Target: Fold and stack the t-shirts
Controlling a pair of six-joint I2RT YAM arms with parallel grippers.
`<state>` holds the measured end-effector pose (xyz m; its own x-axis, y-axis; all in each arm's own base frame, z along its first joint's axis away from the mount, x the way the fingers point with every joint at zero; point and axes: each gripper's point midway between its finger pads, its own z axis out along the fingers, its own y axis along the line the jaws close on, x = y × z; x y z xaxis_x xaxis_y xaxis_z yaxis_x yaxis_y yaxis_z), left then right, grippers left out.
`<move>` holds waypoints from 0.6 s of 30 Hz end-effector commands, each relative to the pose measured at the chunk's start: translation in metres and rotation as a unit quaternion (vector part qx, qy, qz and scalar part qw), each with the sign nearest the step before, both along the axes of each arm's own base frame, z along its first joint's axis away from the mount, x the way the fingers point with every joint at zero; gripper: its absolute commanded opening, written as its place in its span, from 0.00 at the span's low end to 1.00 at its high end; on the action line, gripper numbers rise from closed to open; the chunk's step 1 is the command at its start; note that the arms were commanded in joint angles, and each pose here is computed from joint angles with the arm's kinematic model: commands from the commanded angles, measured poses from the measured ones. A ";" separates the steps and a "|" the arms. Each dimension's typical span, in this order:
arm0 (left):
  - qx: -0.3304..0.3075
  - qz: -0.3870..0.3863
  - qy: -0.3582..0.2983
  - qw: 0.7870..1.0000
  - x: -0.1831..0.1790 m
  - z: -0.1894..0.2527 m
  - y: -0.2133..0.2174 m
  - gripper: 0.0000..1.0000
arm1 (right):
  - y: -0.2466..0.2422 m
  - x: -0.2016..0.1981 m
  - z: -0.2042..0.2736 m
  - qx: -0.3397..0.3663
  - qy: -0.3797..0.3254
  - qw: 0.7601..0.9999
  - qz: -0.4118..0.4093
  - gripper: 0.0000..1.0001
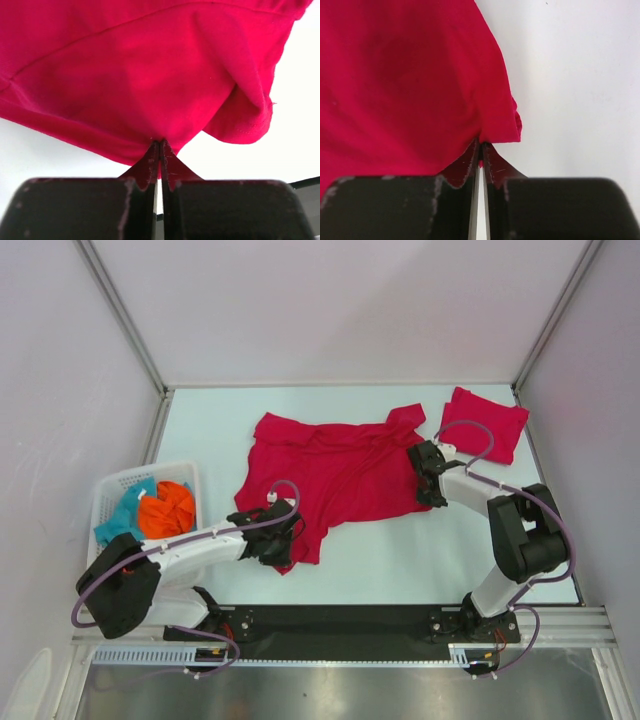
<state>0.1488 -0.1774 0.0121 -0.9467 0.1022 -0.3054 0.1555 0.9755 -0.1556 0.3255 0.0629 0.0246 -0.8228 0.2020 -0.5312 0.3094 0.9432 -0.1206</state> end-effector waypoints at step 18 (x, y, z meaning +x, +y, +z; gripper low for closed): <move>-0.056 -0.022 -0.054 0.997 0.022 0.053 -0.029 0.00 | 0.008 -0.005 0.063 -0.020 -0.076 0.997 0.016 0.00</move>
<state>0.1614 -0.1924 0.0349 -0.9310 0.0959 -0.3523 0.1747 0.9642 -0.1994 0.3209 0.0769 0.0602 -0.7809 0.1569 -0.6046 0.2720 0.9568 -0.1030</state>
